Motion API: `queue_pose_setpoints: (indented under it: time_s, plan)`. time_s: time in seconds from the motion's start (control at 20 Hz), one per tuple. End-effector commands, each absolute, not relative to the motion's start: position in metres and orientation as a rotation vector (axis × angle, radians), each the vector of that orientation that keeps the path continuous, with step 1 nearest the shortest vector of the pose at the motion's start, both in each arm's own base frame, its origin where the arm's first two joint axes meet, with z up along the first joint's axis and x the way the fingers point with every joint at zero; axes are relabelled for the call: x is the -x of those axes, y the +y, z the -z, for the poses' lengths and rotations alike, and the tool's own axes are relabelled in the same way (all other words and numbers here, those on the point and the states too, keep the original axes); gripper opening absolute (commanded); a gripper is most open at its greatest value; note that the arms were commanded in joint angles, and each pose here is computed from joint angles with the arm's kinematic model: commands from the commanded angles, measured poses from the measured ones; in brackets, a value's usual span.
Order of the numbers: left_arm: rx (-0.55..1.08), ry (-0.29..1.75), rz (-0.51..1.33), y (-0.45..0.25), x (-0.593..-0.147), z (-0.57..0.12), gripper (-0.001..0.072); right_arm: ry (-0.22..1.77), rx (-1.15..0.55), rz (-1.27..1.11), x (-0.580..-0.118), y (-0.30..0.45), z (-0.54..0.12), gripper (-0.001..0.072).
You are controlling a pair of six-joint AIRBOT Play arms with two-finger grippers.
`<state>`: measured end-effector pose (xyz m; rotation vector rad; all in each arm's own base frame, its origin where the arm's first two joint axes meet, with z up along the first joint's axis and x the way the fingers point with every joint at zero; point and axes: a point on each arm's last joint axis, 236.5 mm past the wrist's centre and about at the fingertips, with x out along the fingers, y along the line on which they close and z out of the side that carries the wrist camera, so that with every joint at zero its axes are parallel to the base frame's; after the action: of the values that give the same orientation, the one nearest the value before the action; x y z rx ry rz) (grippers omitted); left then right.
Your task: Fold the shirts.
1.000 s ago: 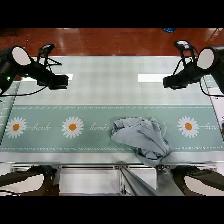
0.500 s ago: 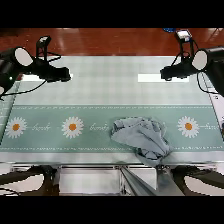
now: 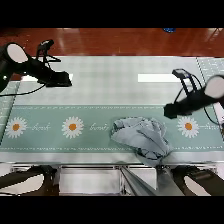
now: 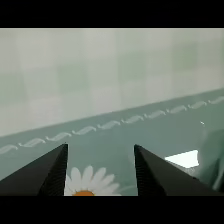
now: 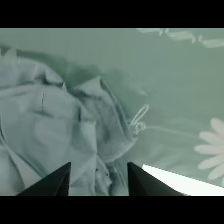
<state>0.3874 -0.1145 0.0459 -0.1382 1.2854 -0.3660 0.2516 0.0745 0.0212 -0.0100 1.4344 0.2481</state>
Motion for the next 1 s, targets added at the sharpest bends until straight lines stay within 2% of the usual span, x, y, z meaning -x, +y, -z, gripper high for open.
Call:
queue_pose_setpoints:
  time_s: [0.0,0.25,0.5,0.8,0.85,0.95]
  plan:
    - [0.157,1.353,0.523,-0.144,-0.328,-0.061,0.0509,1.448,-0.125,-0.265,-0.186,0.086,-0.011,0.0410]
    - [0.162,1.349,0.506,-0.139,-0.265,-0.035,0.0508,1.523,-0.273,-0.324,-0.142,0.110,0.023,0.0409]
    - [0.222,1.105,0.461,-0.136,-0.263,-0.044,0.0508,1.514,-0.317,-0.311,-0.156,0.116,0.058,0.0410]
    - [0.253,1.077,0.442,-0.135,-0.262,-0.051,0.0508,1.640,-0.373,-0.369,-0.161,0.136,0.094,0.0396]
    - [0.258,1.079,0.438,-0.135,-0.262,-0.051,0.0508,1.661,-0.386,-0.394,-0.159,0.141,0.097,0.0311]
    - [0.267,1.082,0.433,-0.135,-0.262,-0.051,0.0508,1.643,-0.413,-0.510,-0.159,0.159,0.091,0.0026]
